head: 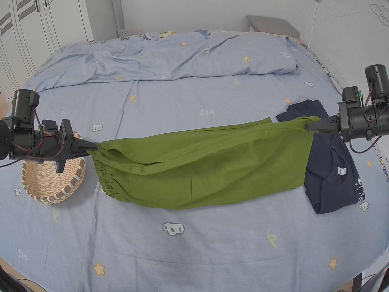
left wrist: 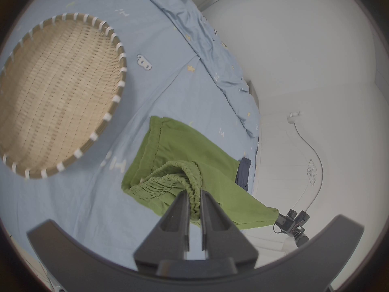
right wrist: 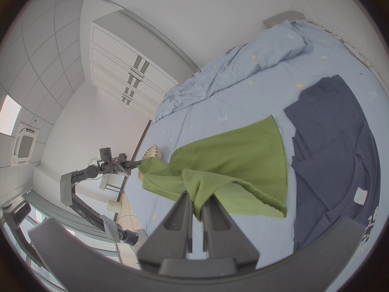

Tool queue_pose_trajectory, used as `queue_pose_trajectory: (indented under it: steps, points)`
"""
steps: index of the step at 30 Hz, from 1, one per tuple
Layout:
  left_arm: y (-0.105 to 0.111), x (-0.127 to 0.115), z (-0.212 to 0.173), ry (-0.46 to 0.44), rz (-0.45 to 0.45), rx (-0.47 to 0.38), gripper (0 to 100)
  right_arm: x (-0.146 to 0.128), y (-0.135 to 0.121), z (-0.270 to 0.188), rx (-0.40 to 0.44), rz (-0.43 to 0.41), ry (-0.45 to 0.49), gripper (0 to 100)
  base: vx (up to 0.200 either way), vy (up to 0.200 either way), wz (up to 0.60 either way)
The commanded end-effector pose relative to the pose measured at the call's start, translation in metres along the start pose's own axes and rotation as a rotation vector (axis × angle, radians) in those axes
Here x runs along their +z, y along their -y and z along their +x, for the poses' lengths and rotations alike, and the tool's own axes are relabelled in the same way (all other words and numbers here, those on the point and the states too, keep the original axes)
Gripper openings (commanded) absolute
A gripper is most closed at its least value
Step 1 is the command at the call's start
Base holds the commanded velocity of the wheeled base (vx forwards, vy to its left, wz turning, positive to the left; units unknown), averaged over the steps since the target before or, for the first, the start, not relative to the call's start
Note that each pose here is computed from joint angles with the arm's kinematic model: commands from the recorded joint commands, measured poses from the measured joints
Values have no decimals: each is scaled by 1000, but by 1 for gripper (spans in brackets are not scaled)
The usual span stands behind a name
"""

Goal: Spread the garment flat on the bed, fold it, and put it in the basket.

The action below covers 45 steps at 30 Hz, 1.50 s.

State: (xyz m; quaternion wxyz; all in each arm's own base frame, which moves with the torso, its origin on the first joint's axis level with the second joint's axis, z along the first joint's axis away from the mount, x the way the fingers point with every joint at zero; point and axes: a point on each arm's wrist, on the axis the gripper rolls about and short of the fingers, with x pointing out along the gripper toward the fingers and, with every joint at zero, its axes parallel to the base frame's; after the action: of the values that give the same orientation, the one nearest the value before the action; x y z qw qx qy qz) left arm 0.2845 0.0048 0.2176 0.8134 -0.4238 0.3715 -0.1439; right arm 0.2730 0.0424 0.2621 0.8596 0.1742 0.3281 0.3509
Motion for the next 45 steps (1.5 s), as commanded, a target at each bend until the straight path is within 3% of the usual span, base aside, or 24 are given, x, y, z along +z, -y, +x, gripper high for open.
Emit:
queue_pose_trajectory:
  steps: [1,12,21,28,45]
  points:
    - [-5,25,32,-10,-24,19,0,18,8,25,27,1,-15,0,0,0,0]
    - [-2,52,63,13,2,16,0,37,23,45,24,-11,-3,0,0,0,0]
    - [-12,69,82,26,-5,34,0,48,61,57,-30,39,9,0,0,0,0]
    - [-19,75,98,16,-6,40,0,57,90,68,-58,70,20,0,0,0,0]
    - [-27,74,102,19,-27,82,0,48,122,107,-60,112,-39,0,0,0,0]
